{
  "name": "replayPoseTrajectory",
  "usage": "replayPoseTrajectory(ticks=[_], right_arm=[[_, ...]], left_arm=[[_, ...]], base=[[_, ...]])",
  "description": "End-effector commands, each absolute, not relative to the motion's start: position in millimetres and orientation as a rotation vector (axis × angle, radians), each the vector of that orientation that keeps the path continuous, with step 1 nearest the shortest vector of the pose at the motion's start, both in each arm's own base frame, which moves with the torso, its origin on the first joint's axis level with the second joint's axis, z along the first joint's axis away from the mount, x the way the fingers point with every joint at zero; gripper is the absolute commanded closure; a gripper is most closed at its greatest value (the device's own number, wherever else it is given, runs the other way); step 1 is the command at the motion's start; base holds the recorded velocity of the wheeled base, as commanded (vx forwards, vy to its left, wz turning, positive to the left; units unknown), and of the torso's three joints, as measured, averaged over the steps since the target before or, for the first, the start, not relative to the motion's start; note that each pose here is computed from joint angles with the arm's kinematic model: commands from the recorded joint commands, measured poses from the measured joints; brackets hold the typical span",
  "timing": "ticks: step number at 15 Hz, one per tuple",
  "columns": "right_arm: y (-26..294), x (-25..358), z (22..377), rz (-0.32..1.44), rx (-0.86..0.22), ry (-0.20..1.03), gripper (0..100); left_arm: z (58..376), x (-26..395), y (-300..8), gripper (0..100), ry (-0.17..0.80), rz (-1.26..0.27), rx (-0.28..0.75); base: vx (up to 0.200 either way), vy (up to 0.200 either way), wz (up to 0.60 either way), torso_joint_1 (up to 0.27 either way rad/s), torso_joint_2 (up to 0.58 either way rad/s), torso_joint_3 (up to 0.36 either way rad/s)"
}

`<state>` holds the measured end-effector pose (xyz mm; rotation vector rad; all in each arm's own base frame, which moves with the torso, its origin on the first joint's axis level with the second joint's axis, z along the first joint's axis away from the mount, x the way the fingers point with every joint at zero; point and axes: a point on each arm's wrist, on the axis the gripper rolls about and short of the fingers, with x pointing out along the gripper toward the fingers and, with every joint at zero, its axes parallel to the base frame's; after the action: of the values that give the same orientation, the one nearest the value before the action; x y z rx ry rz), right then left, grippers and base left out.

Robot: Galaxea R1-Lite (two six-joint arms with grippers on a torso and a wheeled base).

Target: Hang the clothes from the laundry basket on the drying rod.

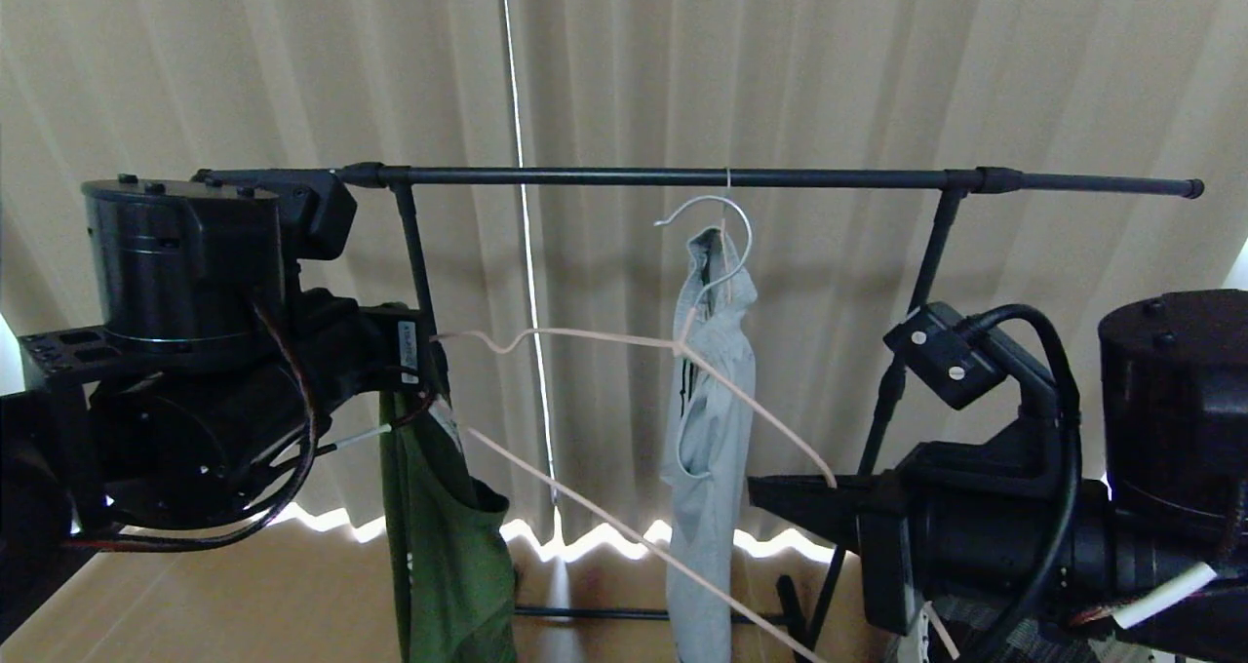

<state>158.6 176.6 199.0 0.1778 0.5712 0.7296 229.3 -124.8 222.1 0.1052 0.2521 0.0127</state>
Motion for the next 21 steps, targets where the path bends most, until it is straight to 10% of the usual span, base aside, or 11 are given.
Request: replayPoseTrajectory(ticks=[1, 21], right_arm=[[184, 167, 194, 0.711, 0.179, 0.562, 100], [204, 173, 176, 0.743, 0.16, 0.568, 100]], left_arm=[[222, 229, -125, 100, 0.253, 0.011, 0.105], [225, 210, -151, 100, 0.241, -0.187, 0.123]], base=[[0.0, 0.0, 0.0, 0.0, 0.0, 0.0], [0.0, 0.0, 0.0, 0.0, 0.0, 0.0]])
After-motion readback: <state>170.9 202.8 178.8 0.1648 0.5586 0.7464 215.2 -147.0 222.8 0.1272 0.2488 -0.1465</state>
